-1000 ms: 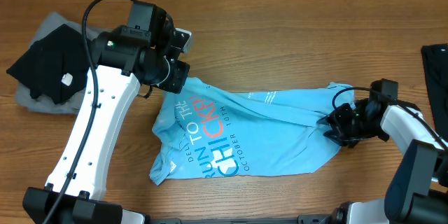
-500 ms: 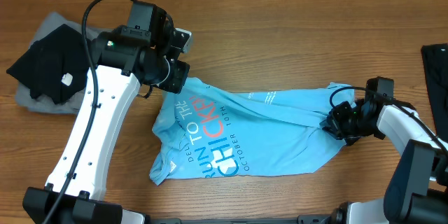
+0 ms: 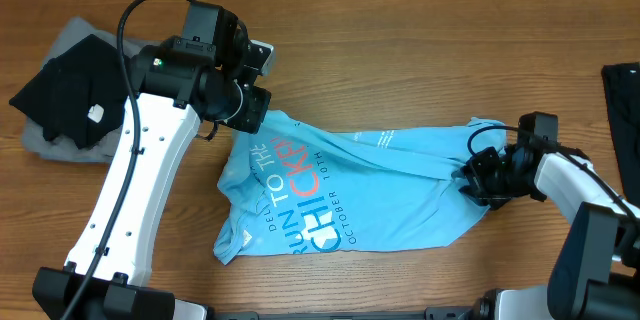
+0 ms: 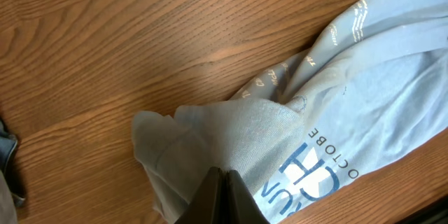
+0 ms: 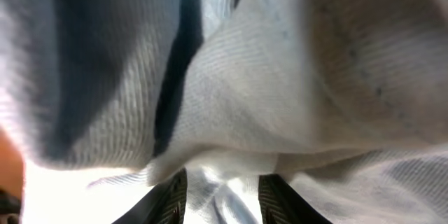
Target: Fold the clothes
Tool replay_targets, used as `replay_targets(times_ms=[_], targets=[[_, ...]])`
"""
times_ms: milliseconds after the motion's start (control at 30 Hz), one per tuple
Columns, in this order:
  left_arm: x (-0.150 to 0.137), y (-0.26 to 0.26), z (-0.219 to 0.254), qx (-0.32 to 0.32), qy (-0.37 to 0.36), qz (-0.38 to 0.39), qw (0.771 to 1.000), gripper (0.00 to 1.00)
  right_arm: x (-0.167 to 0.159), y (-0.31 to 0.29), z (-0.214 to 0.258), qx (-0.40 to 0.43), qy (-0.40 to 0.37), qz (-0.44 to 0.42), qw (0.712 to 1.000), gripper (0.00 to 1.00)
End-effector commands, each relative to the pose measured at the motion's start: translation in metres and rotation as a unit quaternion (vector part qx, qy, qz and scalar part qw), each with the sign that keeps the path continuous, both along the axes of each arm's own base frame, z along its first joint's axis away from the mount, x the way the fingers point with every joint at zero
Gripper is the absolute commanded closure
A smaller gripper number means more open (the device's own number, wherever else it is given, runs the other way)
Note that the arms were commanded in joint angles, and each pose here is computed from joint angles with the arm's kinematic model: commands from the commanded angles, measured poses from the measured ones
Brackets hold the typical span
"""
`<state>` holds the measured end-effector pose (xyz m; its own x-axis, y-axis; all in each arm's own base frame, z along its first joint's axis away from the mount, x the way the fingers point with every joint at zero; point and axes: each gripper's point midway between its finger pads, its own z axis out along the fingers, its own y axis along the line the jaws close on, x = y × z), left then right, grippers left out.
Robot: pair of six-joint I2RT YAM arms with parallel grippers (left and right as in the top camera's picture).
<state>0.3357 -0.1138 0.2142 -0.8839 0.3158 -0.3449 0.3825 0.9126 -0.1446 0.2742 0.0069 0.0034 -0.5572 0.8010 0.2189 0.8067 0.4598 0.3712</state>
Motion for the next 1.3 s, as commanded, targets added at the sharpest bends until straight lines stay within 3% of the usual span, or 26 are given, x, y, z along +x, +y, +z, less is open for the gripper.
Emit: replay_targets(times_ms=[0,167,367,533,900,1267], targets=[[-0.001,-0.002,0.014,-0.009,-0.02,-0.001,1.0,0.96,-0.009,0.001,-0.01,-0.003,0.015,-0.025,1.0,0.64],[-0.001,-0.002,0.014,-0.009,-0.019,-0.001,1.0,0.96,-0.005,-0.002,-0.01,-0.007,0.002,-0.018,1.0,0.84],[-0.001,-0.002,0.014,-0.009,-0.019,-0.001,1.0,0.96,-0.001,-0.01,-0.002,-0.017,-0.015,0.01,1.0,0.89],[-0.001,-0.002,0.014,-0.009,-0.019,-0.001,1.0,0.96,0.003,-0.01,0.008,-0.01,-0.021,0.028,0.999,0.73],[-0.001,-0.002,0.014,-0.009,-0.02,-0.001,1.0,0.96,0.017,0.046,0.038,0.118,-0.108,0.112,0.981,0.68],[-0.001,-0.002,0.014,-0.009,-0.019,-0.001,1.0,0.96,0.007,0.046,0.007,0.014,-0.042,0.114,0.993,0.57]])
